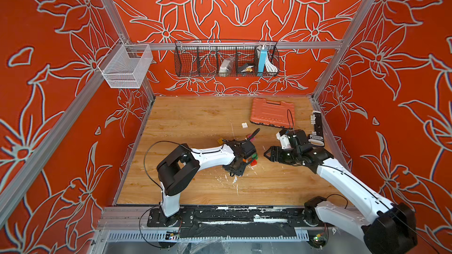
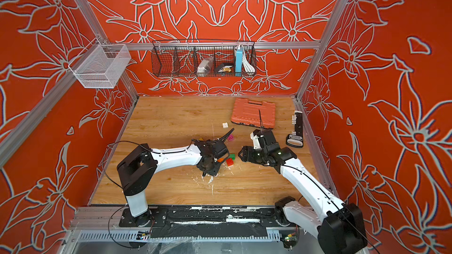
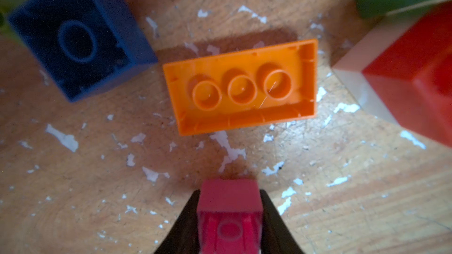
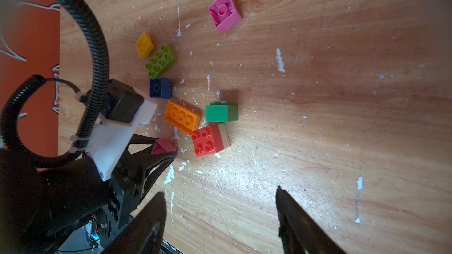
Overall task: Assemble the letter r with lego
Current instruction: Pick up the lego brick from the center of the board, then assemble the lego brick with the lego brick.
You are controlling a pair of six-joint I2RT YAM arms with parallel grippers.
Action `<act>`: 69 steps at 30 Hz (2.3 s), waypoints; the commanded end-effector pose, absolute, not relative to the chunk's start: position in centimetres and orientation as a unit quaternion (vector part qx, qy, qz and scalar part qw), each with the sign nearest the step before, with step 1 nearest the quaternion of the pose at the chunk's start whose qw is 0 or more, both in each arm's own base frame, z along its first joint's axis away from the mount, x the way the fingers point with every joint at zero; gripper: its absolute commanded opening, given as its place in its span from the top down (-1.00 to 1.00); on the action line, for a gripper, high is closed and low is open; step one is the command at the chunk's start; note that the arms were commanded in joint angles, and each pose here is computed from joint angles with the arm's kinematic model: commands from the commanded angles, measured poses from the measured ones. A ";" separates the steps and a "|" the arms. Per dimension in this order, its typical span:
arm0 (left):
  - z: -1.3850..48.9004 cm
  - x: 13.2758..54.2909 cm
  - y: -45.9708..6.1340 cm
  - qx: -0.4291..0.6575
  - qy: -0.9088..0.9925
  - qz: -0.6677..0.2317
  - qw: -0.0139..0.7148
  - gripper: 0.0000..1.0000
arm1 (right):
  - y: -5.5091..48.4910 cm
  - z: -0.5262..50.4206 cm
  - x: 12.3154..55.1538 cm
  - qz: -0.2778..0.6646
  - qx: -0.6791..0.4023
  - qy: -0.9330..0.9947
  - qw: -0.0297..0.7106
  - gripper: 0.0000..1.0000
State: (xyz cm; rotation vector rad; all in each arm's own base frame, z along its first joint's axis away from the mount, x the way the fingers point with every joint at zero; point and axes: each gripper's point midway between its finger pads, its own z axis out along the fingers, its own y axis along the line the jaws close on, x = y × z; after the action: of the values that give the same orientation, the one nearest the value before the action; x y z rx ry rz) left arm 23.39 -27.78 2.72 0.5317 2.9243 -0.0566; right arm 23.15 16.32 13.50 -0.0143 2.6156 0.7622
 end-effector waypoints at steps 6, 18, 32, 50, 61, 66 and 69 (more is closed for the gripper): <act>6.8 24.2 -27.6 0.177 0.974 -0.035 0.137 0.66 | 15.8 15.3 23.4 0.276 -0.021 0.925 0.261 -0.70; 22.5 28.5 -23.2 0.167 0.844 -0.154 0.486 1.00 | 17.9 22.4 25.8 0.349 -0.026 0.872 0.342 -0.96; 32.8 21.1 -24.1 0.416 0.524 -0.227 0.707 1.00 | 22.5 28.2 24.7 0.467 -0.115 0.823 0.302 -0.91; 40.7 18.0 -26.0 0.560 0.291 -0.311 0.710 1.00 | 24.8 38.5 20.6 0.552 -0.202 0.744 0.317 -0.86; 41.6 17.6 -26.2 0.574 0.270 -0.304 0.711 1.00 | 28.5 43.4 16.4 0.596 -0.260 0.682 0.335 -0.84; 41.5 17.6 -26.2 0.575 0.271 -0.303 0.710 1.00 | 29.8 42.8 16.6 0.612 -0.246 0.682 0.316 -0.80; 41.5 17.6 -26.2 0.576 0.269 -0.303 0.710 1.00 | 30.4 42.8 16.6 0.627 -0.243 0.677 0.299 -0.74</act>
State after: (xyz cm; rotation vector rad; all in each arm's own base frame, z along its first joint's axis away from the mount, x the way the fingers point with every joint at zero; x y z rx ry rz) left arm 18.17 -26.14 41.31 1.2545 0.6384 -0.6788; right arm 16.57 29.82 41.95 -0.6646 1.8365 1.6062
